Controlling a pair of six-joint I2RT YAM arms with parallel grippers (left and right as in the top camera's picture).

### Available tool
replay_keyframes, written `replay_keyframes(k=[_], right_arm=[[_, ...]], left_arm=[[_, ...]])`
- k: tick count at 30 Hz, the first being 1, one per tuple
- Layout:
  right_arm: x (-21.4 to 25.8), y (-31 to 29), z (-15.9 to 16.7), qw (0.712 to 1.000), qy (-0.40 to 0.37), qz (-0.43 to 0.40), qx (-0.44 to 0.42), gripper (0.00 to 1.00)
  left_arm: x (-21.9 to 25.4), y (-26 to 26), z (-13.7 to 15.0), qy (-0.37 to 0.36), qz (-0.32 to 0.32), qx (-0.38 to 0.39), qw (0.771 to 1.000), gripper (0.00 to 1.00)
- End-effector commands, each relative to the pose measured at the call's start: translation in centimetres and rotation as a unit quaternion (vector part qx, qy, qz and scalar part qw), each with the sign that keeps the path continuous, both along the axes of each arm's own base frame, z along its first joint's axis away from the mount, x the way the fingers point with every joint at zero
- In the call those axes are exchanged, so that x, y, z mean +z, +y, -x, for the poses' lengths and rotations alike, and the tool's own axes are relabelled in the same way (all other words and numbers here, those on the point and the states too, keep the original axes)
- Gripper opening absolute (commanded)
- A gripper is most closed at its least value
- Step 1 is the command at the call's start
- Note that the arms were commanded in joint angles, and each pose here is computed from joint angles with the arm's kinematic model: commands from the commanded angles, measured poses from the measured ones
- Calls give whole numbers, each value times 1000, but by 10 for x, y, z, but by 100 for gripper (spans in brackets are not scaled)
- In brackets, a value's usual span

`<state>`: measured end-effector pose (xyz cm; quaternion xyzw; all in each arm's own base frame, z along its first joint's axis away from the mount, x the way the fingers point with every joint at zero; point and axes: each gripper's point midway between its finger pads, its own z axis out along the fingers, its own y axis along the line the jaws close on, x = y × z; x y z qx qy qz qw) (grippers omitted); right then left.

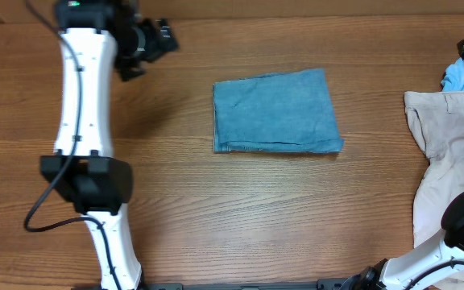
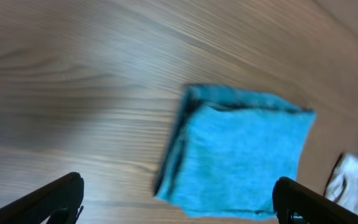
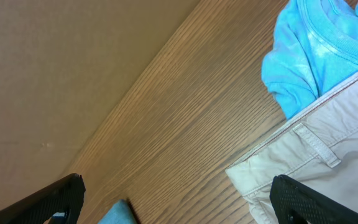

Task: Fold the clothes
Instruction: 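Reach the left gripper to the bundle's top edge and grasp it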

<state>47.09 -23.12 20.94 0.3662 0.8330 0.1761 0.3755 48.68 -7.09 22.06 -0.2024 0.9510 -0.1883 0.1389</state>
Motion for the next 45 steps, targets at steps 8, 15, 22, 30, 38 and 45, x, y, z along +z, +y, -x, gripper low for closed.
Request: replay_keyframes(k=[8, 15, 22, 30, 38, 45], right_arm=[[1, -1, -1, 1000, -3, 3, 0, 100], [1, -1, -1, 1000, -3, 3, 0, 100], [1, -1, -1, 1000, -3, 3, 0, 100], [1, -1, -1, 1000, -3, 3, 0, 100], [1, -1, -1, 1000, -3, 3, 0, 100], [1, -1, -1, 1000, -3, 3, 0, 100]], left_arm=[[-79, -208, 11, -20, -67, -139, 988, 100], [-145, -206, 3, 10, -133, -109, 985, 100], [-156, -167, 17, 59, -192, -118, 972, 100], [-172, -139, 35, 117, -238, -127, 956, 100], [-232, -134, 60, 209, -228, -163, 937, 100], [-261, -126, 79, 251, -235, -169, 924, 100]])
